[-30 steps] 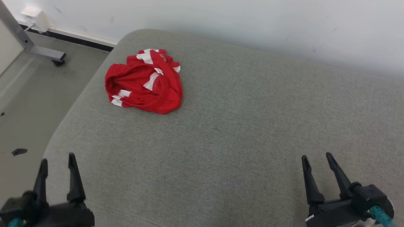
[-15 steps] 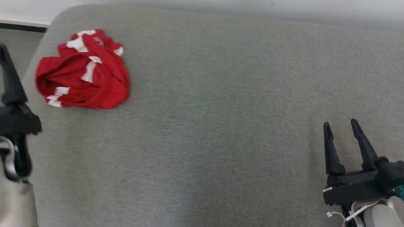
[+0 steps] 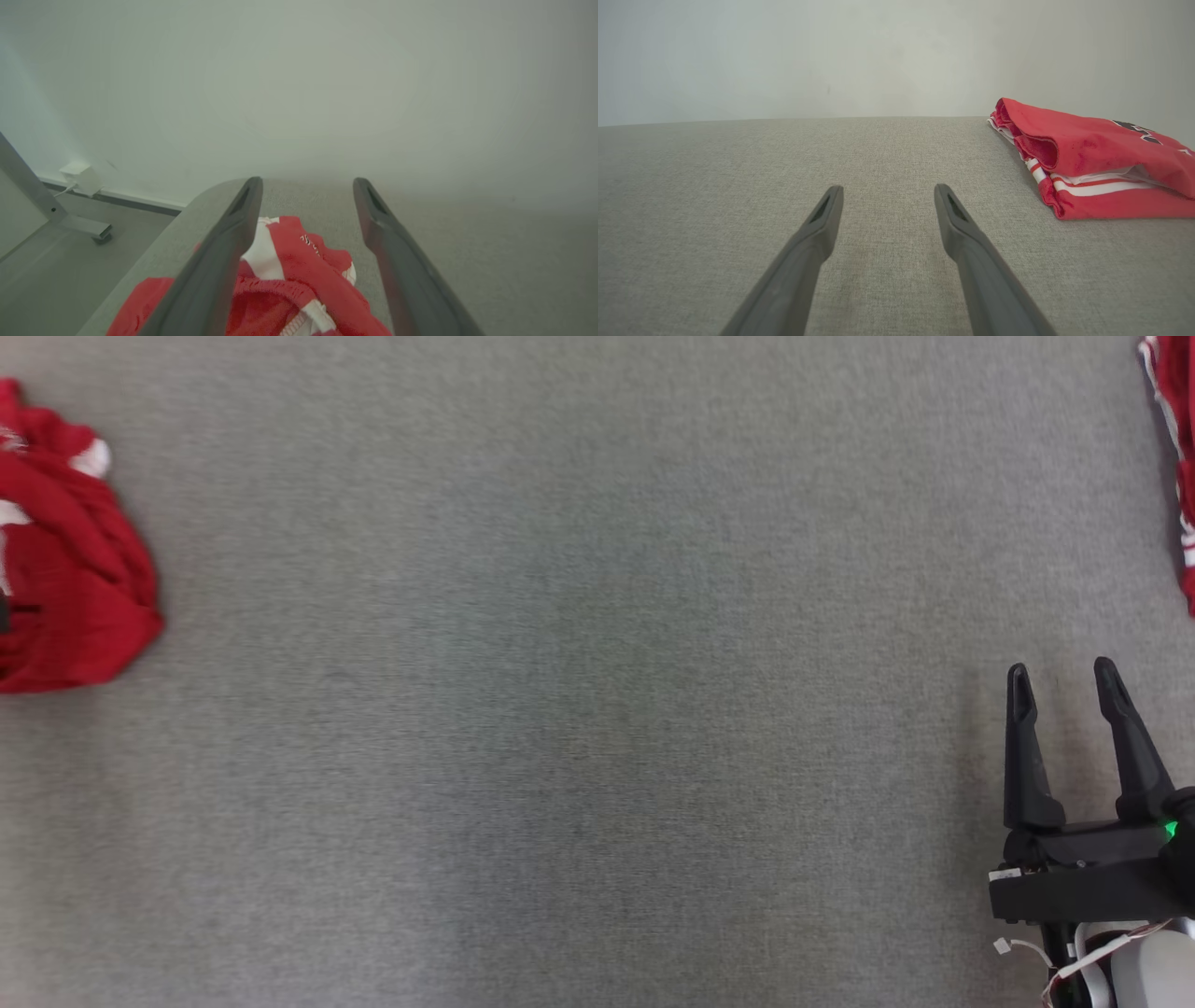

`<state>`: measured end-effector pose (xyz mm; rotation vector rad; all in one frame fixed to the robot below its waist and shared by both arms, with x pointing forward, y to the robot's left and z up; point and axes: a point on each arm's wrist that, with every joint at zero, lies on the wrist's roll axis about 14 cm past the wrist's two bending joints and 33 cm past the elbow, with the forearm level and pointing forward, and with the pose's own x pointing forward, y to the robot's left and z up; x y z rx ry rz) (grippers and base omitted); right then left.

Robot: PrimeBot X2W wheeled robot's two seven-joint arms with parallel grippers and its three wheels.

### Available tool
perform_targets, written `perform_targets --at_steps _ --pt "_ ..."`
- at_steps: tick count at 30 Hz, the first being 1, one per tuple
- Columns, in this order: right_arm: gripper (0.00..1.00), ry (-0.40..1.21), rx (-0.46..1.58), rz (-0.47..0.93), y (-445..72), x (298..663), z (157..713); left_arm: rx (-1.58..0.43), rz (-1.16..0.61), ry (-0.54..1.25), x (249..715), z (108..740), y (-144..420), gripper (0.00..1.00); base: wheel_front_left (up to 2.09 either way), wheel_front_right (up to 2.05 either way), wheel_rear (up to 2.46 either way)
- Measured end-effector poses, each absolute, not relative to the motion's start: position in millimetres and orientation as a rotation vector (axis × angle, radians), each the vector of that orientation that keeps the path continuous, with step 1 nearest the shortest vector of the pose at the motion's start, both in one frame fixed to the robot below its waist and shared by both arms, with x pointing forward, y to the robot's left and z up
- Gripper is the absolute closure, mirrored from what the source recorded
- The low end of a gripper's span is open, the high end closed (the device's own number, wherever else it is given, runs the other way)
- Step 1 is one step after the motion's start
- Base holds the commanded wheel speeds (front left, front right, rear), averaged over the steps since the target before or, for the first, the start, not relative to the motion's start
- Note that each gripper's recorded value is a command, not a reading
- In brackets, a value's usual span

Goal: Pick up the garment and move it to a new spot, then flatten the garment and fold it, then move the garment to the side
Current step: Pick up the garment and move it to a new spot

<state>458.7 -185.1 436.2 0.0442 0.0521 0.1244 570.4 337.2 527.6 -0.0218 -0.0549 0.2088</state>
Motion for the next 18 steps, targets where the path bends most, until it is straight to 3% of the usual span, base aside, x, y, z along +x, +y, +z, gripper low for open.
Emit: perform_targets --at_steps 6,14,15,16,18 --pt "0.0 0.095 0.025 0.087 -200.1 456.9 419.2 -0.074 0.213 0.241 579.3 442.0 329.9 0.0 0.0 0.0 0.0" --pt "0.0 0.101 0.018 0.09 -199.7 461.4 414.6 -0.162 0.229 0.412 569.7 390.6 321.5 0.03 0.0 0.0 0.0" --pt "0.0 0.101 0.018 0.089 -200.0 461.3 414.8 -0.164 0.227 0.412 570.1 390.4 320.6 0.65 0.0 0.0 0.0" --pt "0.0 0.1 0.017 0.088 -200.3 461.0 415.2 -0.163 0.226 0.411 570.3 390.5 320.2 1.0 0.0 0.0 0.0" --pt "0.0 0.098 0.016 0.086 -201.0 460.5 416.4 -0.157 0.222 0.4 570.5 392.5 319.9 1.0 0.0 0.0 0.0"
